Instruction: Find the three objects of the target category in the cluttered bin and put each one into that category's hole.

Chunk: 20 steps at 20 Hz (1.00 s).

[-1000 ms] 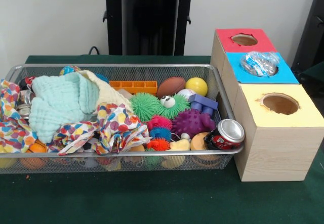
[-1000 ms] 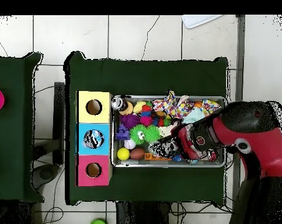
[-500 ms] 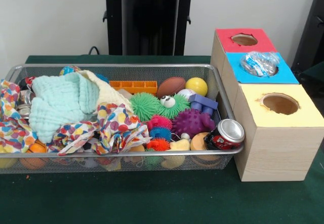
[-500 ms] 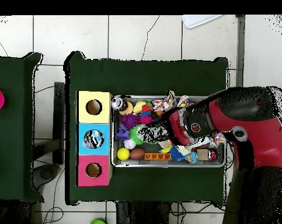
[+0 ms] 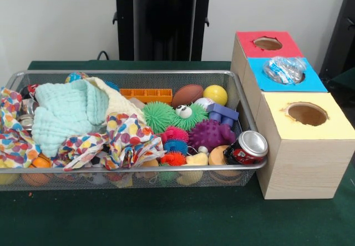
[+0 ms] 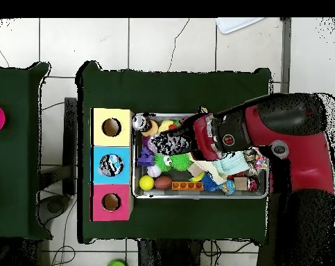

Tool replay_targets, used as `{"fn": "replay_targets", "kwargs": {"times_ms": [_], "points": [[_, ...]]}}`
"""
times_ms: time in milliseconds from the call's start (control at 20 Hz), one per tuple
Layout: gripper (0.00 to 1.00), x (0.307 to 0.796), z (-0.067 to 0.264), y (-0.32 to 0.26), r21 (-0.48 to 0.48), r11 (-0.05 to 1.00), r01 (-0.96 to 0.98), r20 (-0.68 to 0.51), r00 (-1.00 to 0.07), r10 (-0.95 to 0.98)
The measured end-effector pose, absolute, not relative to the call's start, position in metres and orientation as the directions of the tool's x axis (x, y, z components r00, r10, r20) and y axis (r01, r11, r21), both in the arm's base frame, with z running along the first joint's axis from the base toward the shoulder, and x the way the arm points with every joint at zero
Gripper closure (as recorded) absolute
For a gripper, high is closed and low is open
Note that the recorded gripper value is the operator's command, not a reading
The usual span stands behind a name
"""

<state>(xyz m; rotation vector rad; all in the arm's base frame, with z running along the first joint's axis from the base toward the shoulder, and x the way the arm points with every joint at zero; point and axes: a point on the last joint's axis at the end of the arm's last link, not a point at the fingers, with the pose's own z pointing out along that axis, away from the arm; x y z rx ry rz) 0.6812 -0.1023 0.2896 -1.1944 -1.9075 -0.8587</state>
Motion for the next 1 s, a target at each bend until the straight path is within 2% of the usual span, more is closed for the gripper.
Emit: {"fn": "replay_targets", "kwargs": {"times_ms": [350,1000], "points": [[1.0,0.696,0.302,-0.097,0.227,0.283,0.932,0.837,-0.335,0.432],[1.0,0.702,0.291,-0.081,0.247,0.2,0.948,0.858,-0.31,0.409]]}}
